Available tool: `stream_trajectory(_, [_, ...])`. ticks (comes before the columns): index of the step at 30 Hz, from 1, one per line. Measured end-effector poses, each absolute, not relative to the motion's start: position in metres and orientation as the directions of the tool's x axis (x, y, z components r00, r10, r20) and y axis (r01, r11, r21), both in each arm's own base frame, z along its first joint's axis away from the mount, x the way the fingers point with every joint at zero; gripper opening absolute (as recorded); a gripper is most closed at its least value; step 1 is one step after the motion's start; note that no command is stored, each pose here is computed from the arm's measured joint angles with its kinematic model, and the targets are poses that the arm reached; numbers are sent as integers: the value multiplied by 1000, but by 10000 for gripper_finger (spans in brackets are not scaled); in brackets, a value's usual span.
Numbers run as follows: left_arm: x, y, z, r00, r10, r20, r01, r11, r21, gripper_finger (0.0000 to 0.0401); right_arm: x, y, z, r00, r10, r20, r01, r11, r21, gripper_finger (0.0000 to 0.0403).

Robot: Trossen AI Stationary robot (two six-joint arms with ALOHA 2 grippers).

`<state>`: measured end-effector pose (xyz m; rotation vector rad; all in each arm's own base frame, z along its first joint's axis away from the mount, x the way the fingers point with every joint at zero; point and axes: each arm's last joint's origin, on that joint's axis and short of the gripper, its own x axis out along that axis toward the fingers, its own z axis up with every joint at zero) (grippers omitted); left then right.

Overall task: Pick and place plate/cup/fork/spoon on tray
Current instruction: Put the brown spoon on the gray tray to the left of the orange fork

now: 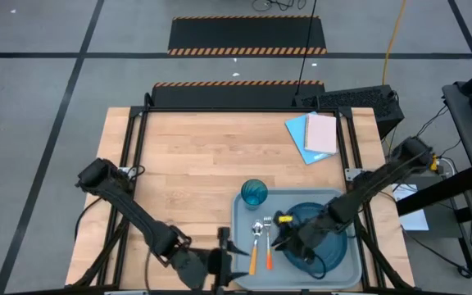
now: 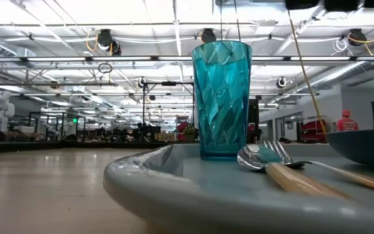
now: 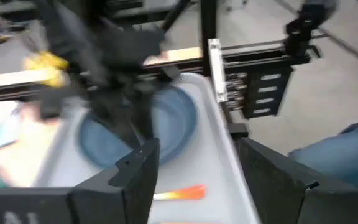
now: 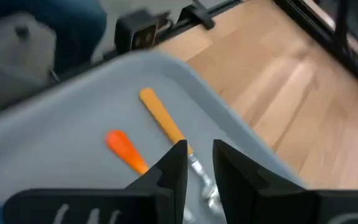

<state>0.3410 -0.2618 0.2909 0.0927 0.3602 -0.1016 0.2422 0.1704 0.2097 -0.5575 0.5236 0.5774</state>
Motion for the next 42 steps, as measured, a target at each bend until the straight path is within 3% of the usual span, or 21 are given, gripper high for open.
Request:
stream_trajectory(5, [363, -272, 261, 916, -120, -383, 140, 990, 26, 186, 208, 155, 244, 700, 373, -609, -533, 841, -98, 70])
stream_trajectory(9, [378, -277, 239, 903, -103, -417, 118, 993, 9, 153, 181, 141, 266, 702, 380, -603, -441, 896, 51, 70])
stream_trajectory(14, [404, -273, 213, 887, -85, -454, 75, 996, -39, 122, 159, 135, 273, 782, 290, -552, -352, 936, -7, 70])
stream_trajectory(23, [419, -249, 172, 736, 44, -675, -102, 994, -47, 74, 148, 132, 260, 776, 267, -571, -365, 929, -62, 70])
stream_trajectory(36, [432, -217, 137, 661, 86, -746, -93, 995, 32, 10, 149, 133, 259, 777, 267, -570, -364, 929, -61, 70])
stream_trajectory(42, [437, -203, 133, 631, 107, -768, -126, 991, 34, 7, 149, 133, 259, 777, 267, -570, -363, 930, -59, 70])
